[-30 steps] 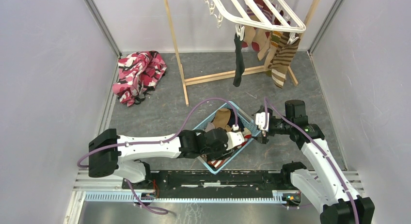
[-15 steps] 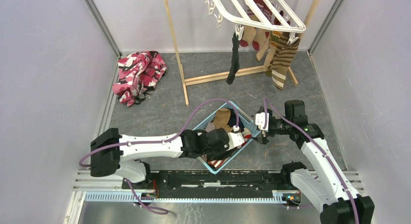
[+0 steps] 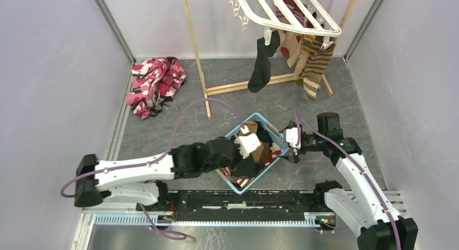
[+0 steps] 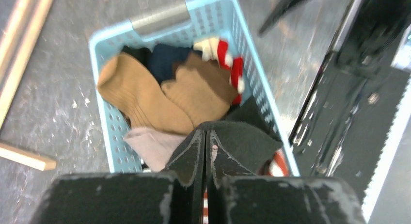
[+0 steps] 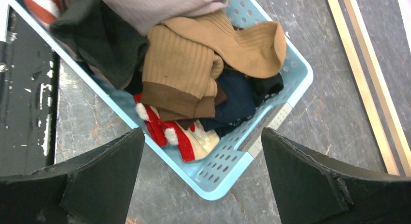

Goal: Clip the socks to the hanger
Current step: Pick up the sock from the bin.

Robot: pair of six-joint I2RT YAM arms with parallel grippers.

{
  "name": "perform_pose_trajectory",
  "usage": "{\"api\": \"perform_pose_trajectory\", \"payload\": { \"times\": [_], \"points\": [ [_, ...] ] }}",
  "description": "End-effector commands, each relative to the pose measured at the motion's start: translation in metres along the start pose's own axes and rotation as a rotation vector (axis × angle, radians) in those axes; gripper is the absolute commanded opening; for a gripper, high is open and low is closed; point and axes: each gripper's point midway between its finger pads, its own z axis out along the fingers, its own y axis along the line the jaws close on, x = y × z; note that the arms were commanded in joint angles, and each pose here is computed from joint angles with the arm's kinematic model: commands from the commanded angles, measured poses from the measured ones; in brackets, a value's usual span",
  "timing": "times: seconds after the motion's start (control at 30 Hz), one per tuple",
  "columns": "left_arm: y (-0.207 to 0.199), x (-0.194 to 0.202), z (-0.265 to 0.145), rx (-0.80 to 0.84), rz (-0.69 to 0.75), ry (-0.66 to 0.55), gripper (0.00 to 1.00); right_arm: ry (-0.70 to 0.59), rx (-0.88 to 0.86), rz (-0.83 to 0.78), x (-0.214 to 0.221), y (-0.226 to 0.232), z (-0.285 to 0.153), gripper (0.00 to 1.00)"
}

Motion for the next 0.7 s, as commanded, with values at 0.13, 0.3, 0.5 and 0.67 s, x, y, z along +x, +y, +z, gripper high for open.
{"api": "perform_pose_trajectory", "payload": {
  "times": [0.13,0.3,0.5,0.67],
  "points": [
    [0.039,-0.112,-0.057,-0.050,-0.296,-0.552,0.02,-0.162,-0.134,-0.080,-0.029,0.023,0.002,0.98],
    [0.062,-0.141,-0.068,-0.039,-0.363,-0.619,0.02,-0.190,-0.185,-0.097,-0.050,0.015,-0.005,0.98],
    [0.070,-0.162,-0.065,0.033,-0.398,-0.658,0.02,-0.237,-0.202,-0.106,-0.079,-0.004,-0.013,0.98],
    [0.070,-0.171,-0.060,0.046,-0.396,-0.664,0.02,-0.234,-0.174,-0.042,-0.081,-0.020,-0.010,0.98]
  ]
}}
